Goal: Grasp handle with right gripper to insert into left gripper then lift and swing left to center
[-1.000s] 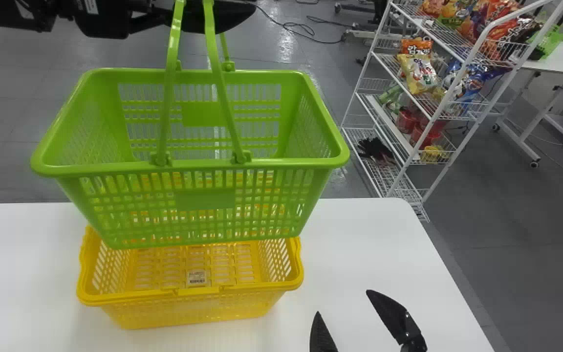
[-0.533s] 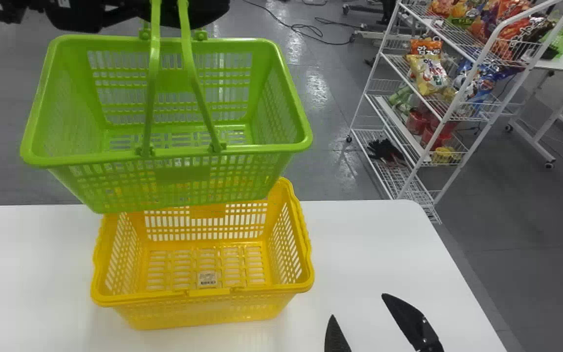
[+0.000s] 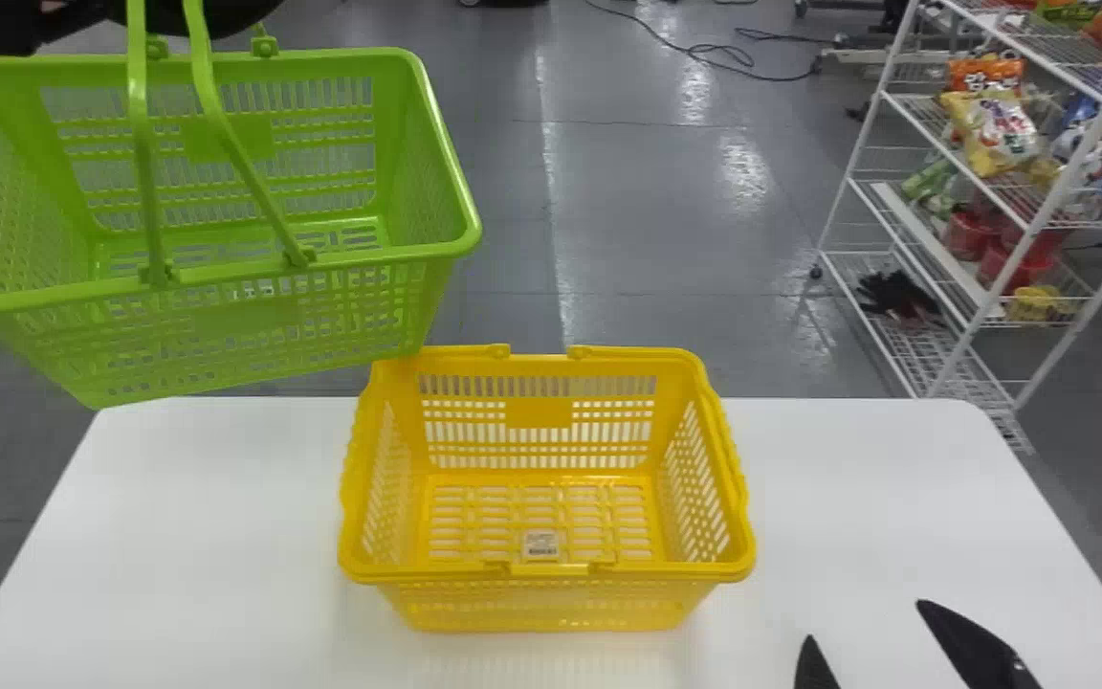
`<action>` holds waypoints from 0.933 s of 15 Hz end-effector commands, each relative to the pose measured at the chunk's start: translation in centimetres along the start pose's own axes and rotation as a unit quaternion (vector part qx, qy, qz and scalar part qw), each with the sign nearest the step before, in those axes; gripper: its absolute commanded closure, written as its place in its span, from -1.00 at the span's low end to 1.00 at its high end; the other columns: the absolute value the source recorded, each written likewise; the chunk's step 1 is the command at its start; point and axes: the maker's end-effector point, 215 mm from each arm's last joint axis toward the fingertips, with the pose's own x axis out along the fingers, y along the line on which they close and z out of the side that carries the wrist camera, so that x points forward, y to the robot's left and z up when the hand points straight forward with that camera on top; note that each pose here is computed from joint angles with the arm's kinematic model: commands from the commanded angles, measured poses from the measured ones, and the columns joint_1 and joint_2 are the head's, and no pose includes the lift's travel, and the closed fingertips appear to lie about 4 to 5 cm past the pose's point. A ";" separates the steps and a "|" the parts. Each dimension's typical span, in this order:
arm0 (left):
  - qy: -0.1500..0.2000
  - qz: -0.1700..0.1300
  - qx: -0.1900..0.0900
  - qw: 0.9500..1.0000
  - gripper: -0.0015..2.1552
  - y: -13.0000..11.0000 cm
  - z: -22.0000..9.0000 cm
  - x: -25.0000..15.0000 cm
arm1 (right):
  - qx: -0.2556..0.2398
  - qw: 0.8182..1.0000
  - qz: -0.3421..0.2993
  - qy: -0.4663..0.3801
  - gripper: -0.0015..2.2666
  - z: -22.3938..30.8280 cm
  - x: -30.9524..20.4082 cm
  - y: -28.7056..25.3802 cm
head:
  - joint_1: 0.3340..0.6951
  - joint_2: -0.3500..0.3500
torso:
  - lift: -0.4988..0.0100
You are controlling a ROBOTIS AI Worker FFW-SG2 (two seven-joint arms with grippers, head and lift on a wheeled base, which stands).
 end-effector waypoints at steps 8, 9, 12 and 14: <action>-0.070 0.059 -0.006 0.996 0.83 3.6 -3.6 -15.0 | -0.002 1.000 -0.021 0.005 -0.85 -0.4 -1.1 -2.8 | 0.99 0.52 | 0.60; -0.070 0.067 -0.014 0.995 0.83 4.7 -4.9 -15.9 | -0.002 1.000 -0.024 0.005 -0.85 -0.5 -1.2 -3.1 | 1.00 0.54 | 0.60; -0.069 0.075 -0.043 0.994 0.83 8.5 -9.1 -17.3 | -0.001 1.000 -0.028 0.004 -0.85 -0.5 -1.4 -3.9 | 1.00 0.61 | 0.60; -0.070 0.083 -0.052 0.993 0.83 9.9 -12.1 -18.6 | -0.002 0.999 -0.033 0.006 -0.85 -0.7 -1.4 -4.4 | 1.00 0.64 | 0.60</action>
